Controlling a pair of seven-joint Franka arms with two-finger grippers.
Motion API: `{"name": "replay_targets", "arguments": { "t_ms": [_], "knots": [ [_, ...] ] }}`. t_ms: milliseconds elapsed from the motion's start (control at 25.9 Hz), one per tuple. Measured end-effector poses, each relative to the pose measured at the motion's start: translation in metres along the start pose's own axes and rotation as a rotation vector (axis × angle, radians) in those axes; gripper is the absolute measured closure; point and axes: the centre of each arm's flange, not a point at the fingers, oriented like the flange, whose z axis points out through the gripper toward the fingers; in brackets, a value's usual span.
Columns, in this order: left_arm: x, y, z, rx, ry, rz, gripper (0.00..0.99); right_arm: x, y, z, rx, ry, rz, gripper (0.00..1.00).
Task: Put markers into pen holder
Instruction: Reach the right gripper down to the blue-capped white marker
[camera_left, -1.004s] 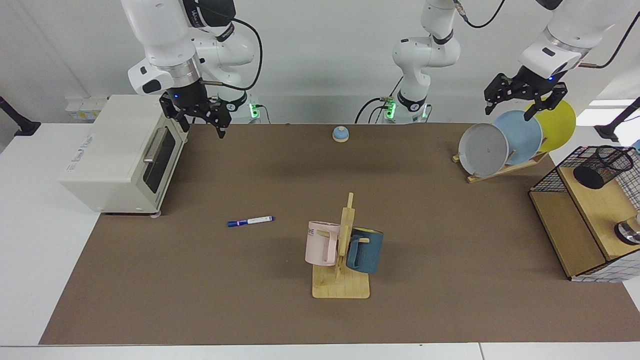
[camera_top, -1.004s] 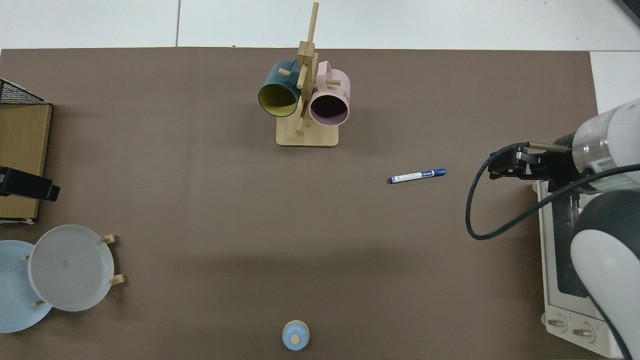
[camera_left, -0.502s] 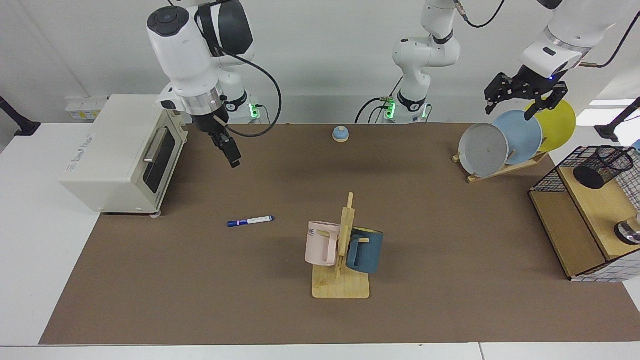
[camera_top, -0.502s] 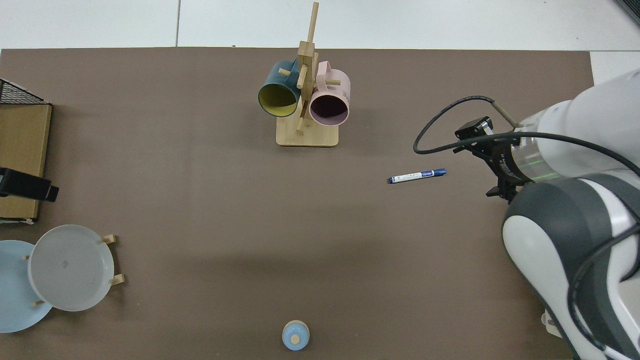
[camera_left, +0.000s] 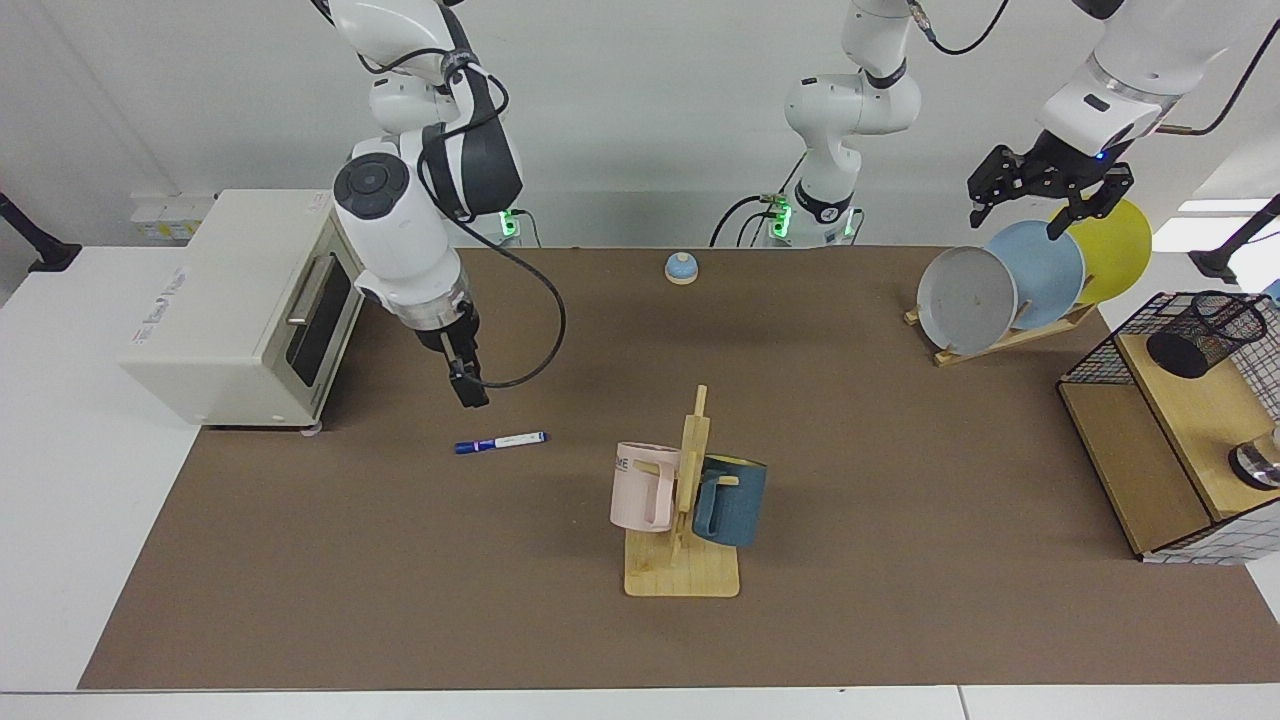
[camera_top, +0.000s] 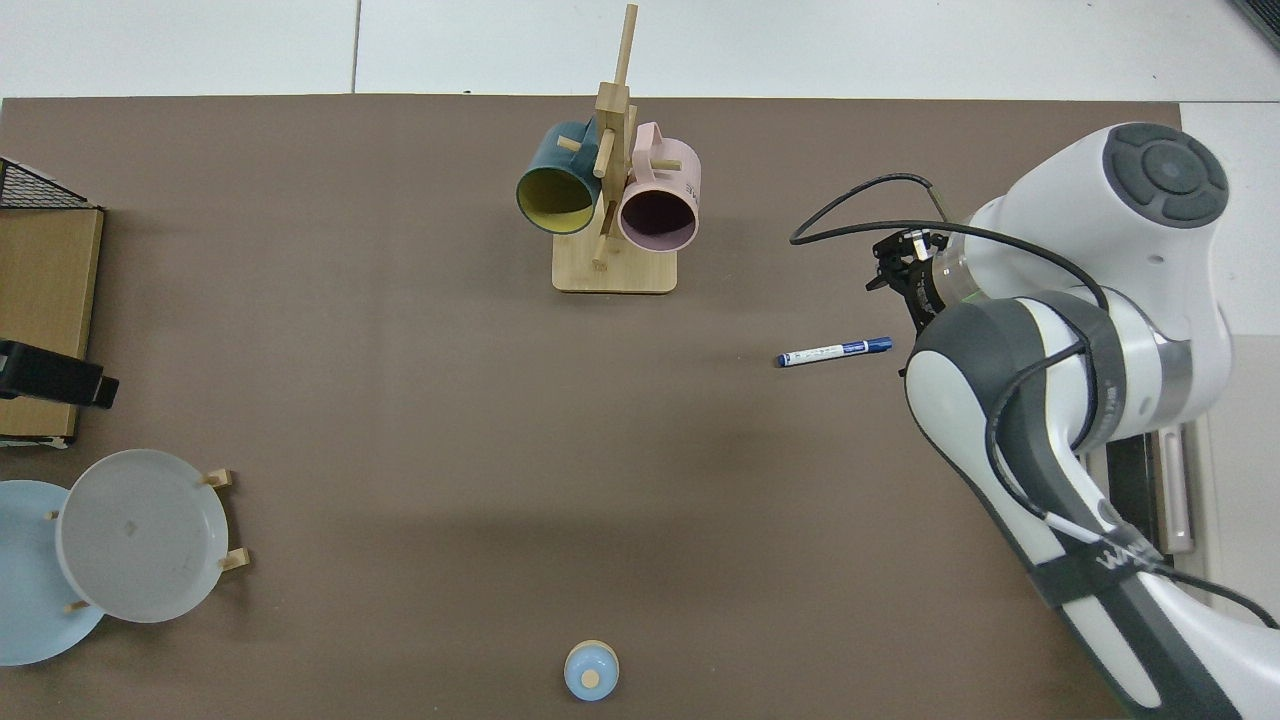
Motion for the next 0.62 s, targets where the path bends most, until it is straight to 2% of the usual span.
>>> {"name": "replay_targets", "arguments": {
  "t_ms": [309,618],
  "knots": [
    [-0.003,0.0,0.001,-0.002,-0.004,0.0,0.0,0.011,-0.011,0.064,0.022,-0.01,0.106,0.0],
    [-0.004,0.0,0.002,-0.002,-0.007,-0.001,0.0,0.017,0.002,0.133,0.004,-0.011,0.129,0.0]
  ]
}}
